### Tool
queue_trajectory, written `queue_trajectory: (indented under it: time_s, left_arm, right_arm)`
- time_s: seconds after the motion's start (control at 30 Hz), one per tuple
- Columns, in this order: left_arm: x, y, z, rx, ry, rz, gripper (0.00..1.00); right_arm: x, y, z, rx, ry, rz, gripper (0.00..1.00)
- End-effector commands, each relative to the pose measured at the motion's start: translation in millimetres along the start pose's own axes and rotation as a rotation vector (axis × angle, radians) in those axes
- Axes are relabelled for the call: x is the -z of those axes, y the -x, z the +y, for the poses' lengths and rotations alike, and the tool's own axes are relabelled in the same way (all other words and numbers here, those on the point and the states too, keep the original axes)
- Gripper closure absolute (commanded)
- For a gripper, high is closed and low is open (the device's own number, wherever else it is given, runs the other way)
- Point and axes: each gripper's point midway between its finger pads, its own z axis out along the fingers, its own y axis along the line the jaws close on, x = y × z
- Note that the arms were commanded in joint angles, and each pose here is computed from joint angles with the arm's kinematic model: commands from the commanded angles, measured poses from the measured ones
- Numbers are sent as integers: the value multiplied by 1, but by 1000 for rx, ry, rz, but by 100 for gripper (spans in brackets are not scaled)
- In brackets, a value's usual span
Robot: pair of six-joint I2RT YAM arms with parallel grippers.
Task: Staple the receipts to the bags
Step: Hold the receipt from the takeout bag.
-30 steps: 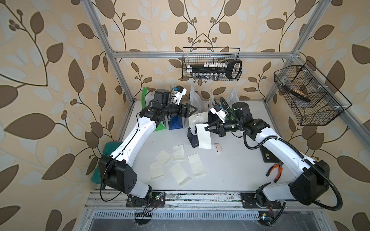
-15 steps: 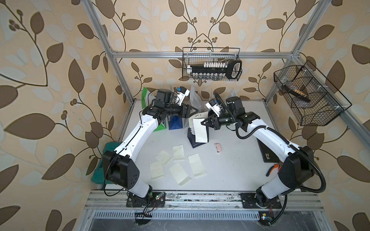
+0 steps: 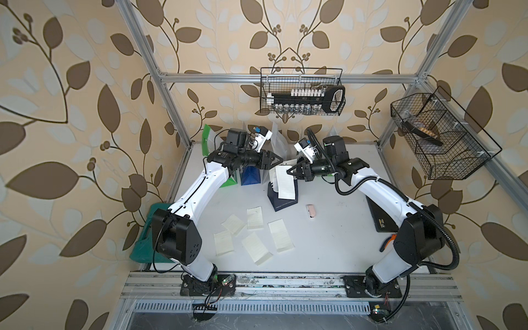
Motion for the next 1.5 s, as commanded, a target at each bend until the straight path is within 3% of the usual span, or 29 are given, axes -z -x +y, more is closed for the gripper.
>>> queue_trajectory:
  time_s: [0.0,0.7,1.1,1.47]
  left_arm:
    - [5,8,-5,-43,-23,-16,45]
    - [0,1,-2,-60,-7,14,54]
    - [-7,-5,-1,-95,30,40,66]
    - [-8,-6,0,-105,41,49,66]
  right_arm:
    - [-2,13,0,20,14,-20,100]
    - [-7,19,-15,3,-35,-35,100]
    - [-11,18,-23,-9,-56,-26,100]
    - [-11,18,-27,1,-80,-14,100]
